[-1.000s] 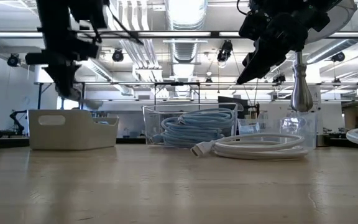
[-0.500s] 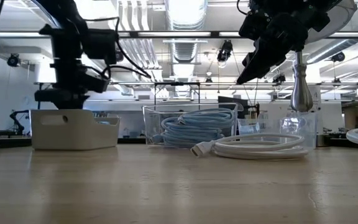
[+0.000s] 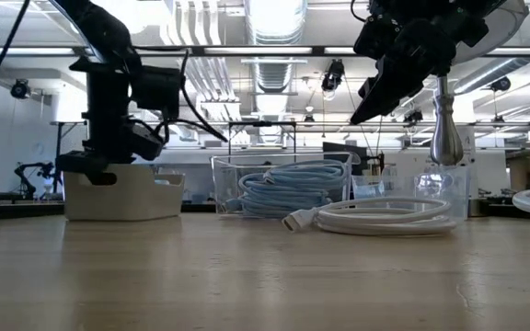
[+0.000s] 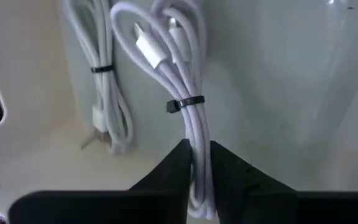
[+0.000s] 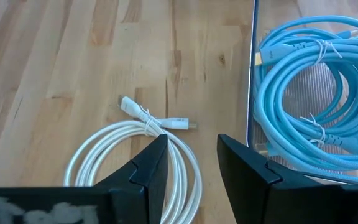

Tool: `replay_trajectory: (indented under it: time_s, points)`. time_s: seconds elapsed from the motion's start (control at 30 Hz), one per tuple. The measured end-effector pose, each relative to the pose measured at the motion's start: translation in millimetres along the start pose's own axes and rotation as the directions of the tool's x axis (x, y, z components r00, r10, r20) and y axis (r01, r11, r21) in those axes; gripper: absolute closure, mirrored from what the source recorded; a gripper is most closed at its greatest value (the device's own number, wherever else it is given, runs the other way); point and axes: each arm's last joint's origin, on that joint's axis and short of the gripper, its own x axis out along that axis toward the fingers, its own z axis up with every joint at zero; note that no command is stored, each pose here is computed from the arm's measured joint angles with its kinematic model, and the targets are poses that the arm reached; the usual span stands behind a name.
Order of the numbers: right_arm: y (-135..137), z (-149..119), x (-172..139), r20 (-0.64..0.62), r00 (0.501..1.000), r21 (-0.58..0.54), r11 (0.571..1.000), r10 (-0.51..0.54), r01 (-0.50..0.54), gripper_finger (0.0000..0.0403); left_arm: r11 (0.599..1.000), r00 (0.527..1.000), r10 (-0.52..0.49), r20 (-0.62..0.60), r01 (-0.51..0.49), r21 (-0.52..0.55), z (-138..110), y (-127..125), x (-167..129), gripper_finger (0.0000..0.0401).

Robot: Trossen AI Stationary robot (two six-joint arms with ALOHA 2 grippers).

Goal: Pick & Place USB Port
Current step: Put the purple USB cable into the gray bin, then put the blue USB cable into the gray bin

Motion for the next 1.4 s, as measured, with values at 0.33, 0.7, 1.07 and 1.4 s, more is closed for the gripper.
replay_trajectory:
  time_s: [0.33,0.7,1.07,1.4]
  points:
    - [0,0,0,0.0,1.0,0.001,1.0,0.0,0.0,0.0268,1.0,1.0,0.003,-0.003,-0.003,0.003,0,1,0,0.0266]
    - [0,0,0,0.004,1.0,-0.001,1.0,0.0,0.0,0.0268,0.997,0.993,0.074,0.096,-0.073,-0.021,6,16,-30,0.0247]
    - [5,1,1,0.013,1.0,0.04,0.999,0.014,-0.014,0.0261,0.987,0.953,0.148,0.265,-0.125,-0.102,15,37,-75,0.0253]
    - [53,-2,4,-0.019,0.988,0.056,0.987,0.154,-0.153,0.0265,0.972,0.837,0.221,0.501,-0.146,-0.184,30,41,-114,0.0259]
